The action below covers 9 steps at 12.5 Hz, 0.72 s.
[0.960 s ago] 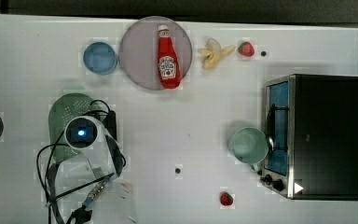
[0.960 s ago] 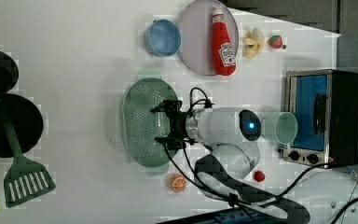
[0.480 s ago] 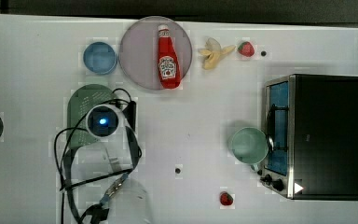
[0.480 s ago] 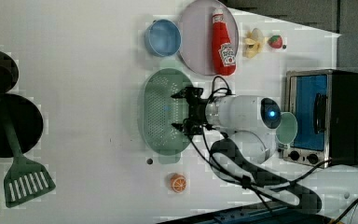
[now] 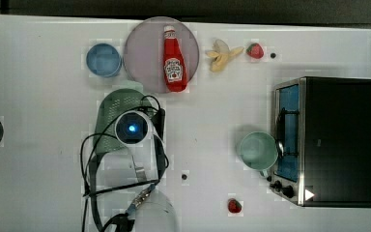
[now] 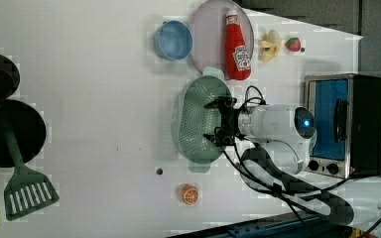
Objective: Drag strainer left to right.
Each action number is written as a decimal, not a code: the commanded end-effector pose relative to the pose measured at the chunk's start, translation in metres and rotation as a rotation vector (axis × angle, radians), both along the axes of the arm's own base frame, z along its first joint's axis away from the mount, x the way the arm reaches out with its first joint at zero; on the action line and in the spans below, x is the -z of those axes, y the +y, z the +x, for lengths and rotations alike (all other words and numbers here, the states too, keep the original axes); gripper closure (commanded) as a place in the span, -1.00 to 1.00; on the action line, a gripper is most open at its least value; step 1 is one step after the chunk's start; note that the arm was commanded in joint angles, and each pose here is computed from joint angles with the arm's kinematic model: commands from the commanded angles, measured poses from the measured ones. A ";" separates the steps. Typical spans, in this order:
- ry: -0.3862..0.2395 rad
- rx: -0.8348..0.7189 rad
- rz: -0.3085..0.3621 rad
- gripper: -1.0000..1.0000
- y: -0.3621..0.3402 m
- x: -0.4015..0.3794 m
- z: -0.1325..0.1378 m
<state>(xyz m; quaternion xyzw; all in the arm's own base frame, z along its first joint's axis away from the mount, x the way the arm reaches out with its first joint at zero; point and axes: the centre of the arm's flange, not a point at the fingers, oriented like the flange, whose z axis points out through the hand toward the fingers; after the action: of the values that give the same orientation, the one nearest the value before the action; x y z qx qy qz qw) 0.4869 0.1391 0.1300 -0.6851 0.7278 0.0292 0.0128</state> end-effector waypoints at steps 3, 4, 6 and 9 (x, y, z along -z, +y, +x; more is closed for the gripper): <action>0.000 -0.046 -0.038 -1.00 -0.061 -0.013 0.000; 0.003 -0.044 -0.047 -1.00 -0.074 -0.012 -0.001; 0.009 -0.037 -0.066 -1.00 -0.099 -0.011 -0.003; 0.009 -0.035 -0.093 -1.00 -0.138 -0.011 -0.001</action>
<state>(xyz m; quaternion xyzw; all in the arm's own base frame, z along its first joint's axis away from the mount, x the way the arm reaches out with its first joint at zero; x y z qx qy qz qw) 0.4921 0.0263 0.1424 -0.6788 0.7342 -0.0043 -0.0116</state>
